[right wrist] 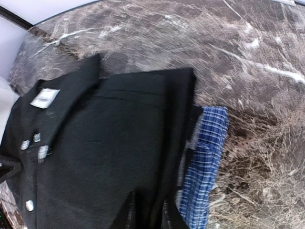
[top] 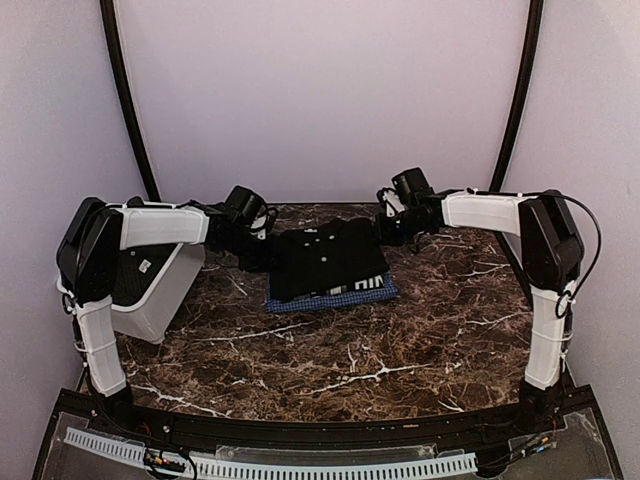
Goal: Fold and stack the long sleeve shirts
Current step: Place the square-folded shirt on the square-folded shirt.
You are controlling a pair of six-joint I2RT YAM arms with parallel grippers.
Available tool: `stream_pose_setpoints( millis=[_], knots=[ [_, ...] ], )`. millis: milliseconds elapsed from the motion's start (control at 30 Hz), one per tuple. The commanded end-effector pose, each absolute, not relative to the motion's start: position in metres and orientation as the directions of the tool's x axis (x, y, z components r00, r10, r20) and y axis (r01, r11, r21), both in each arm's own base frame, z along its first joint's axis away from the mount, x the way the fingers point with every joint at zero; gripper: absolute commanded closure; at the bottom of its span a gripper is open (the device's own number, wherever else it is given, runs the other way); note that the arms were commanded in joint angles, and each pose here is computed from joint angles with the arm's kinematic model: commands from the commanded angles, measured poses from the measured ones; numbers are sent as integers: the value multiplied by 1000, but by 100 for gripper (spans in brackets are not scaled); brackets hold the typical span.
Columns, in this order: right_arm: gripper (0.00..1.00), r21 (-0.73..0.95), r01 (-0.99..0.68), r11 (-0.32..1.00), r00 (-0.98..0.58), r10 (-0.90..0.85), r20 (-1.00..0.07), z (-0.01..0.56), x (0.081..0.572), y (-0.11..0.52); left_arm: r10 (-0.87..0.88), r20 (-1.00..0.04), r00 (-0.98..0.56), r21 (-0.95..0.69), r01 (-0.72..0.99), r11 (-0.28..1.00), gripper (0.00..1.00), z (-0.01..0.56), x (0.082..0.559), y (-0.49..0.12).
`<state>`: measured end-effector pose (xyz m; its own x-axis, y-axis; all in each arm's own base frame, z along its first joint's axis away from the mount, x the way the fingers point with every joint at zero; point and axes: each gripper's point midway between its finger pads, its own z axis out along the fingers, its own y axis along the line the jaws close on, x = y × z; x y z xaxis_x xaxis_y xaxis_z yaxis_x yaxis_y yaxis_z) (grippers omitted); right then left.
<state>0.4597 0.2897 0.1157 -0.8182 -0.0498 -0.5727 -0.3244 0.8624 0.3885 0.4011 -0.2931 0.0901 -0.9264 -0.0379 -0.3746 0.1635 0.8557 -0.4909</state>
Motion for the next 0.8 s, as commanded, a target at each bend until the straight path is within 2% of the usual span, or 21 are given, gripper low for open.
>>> stream_pose_setpoints(
  millis=[0, 33, 167, 333, 600, 767],
  knots=[
    [77, 348, -318, 882, -821, -73, -566, 99, 465, 280, -59, -327, -943, -508, 123, 853, 77, 78, 393, -289],
    [75, 339, -317, 886, -822, -79, -564, 99, 463, 278, -64, -321, -945, -501, 112, 858, 70, 76, 392, -287],
    [68, 317, -312, 896, -813, -79, -576, 107, 454, 268, -82, -360, -929, -467, 103, 878, 54, 83, 398, -279],
    [66, 269, -298, 916, -819, -101, -565, 106, 434, 252, -94, -425, -901, -441, 116, 890, 40, 107, 409, -271],
    [69, 241, -254, 937, -850, -97, -518, 80, 402, 230, -77, -505, -860, -424, 170, 890, 26, 146, 411, -264],
    [72, 240, -232, 943, -875, -95, -474, 59, 384, 226, -55, -540, -840, -436, 223, 872, 20, 171, 402, -264]
  ],
)
